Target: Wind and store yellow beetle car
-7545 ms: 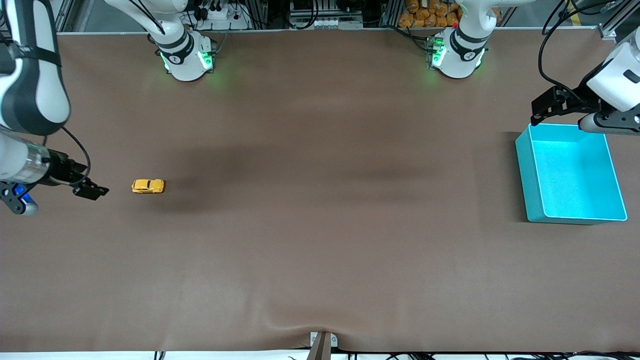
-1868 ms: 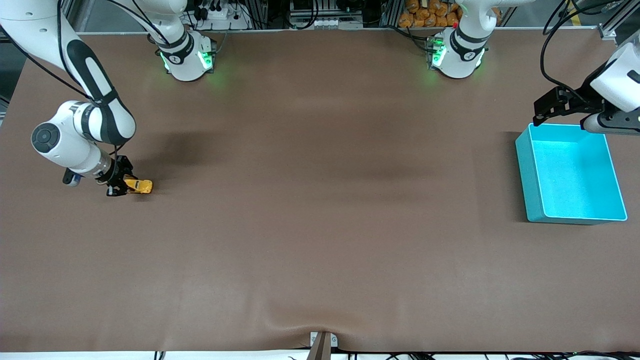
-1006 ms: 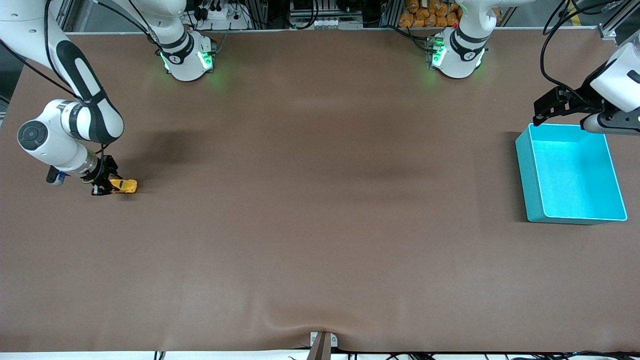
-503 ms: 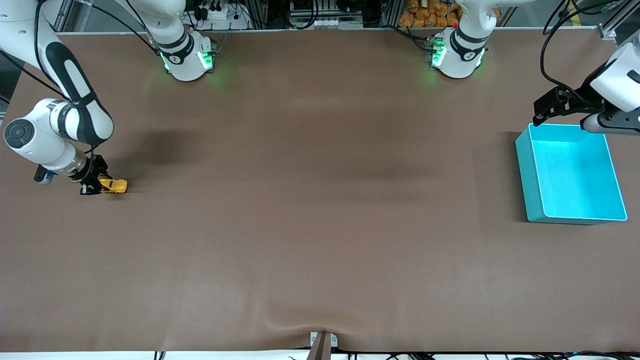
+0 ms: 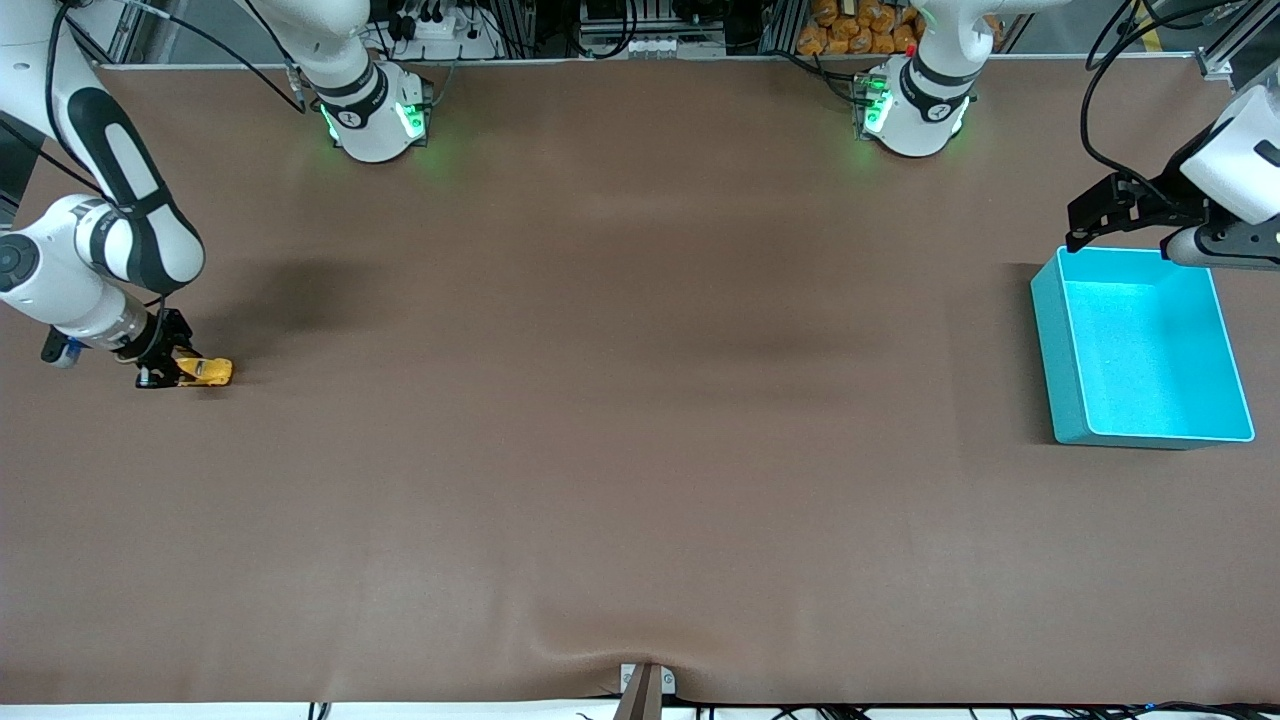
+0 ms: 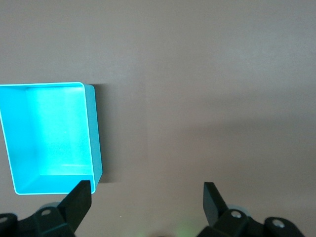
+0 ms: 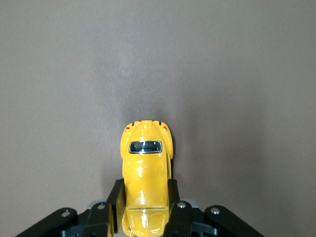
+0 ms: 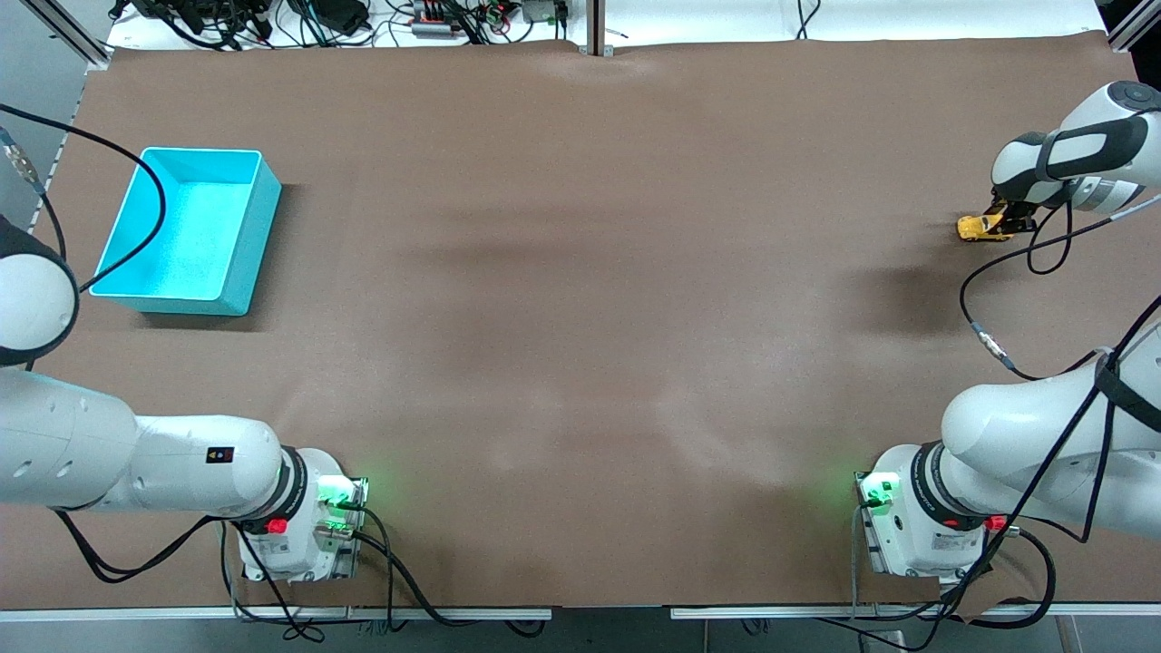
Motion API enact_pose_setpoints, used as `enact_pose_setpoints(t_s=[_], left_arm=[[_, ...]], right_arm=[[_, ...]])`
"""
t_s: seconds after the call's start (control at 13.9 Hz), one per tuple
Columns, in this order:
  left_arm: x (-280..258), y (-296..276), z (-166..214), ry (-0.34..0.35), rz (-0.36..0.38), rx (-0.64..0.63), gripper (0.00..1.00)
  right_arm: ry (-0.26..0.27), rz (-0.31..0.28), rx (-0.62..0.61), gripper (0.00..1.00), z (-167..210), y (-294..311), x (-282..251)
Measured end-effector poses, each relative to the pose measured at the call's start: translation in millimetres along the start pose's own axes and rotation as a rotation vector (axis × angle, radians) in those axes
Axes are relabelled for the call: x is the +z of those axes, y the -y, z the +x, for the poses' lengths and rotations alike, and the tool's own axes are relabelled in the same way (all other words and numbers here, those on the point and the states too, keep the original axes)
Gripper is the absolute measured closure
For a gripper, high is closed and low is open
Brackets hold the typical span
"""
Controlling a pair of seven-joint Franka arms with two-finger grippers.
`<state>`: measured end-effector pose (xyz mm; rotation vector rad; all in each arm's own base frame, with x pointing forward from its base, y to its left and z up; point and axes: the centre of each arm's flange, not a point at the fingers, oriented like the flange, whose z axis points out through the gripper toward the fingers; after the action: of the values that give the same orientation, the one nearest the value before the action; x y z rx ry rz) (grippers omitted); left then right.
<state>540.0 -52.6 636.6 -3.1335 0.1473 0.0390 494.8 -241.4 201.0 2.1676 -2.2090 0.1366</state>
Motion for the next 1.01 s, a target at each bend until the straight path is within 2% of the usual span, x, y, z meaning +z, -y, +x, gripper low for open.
enact_pose_setpoints(t_s=[0.22, 0.29, 0.43, 0.5, 0.65, 0.72, 1.01], left_arm=[[0, 0, 0, 0.0, 0.0, 0.0, 0.0], [0, 0, 0, 0.0, 0.0, 0.0, 0.0], [0, 0, 0, 0.0, 0.0, 0.0, 0.0], [0, 0, 0, 0.0, 0.0, 0.0, 0.0], [0, 0, 0, 0.0, 0.0, 0.0, 0.0], [0, 0, 0, 0.0, 0.0, 0.0, 0.0], [0, 0, 0, 0.0, 0.0, 0.0, 0.0]], right_arm=[[0.0, -0.001, -0.002, 0.62, 2, 0, 0], [0.002, -0.005, -0.01, 0.57, 1, 0, 3], [0.014, -0.035, -0.038, 0.37, -1, 1, 12], [0.027, -0.083, -0.043, 0.27, 1, 4, 9], [0.041, -0.156, -0.044, 0.07, 8, 24, -21], [0.052, -0.178, -0.038, 0.0, 10, 36, -46], [0.142, -0.194, 0.015, 0.0, 10, 71, -158]])
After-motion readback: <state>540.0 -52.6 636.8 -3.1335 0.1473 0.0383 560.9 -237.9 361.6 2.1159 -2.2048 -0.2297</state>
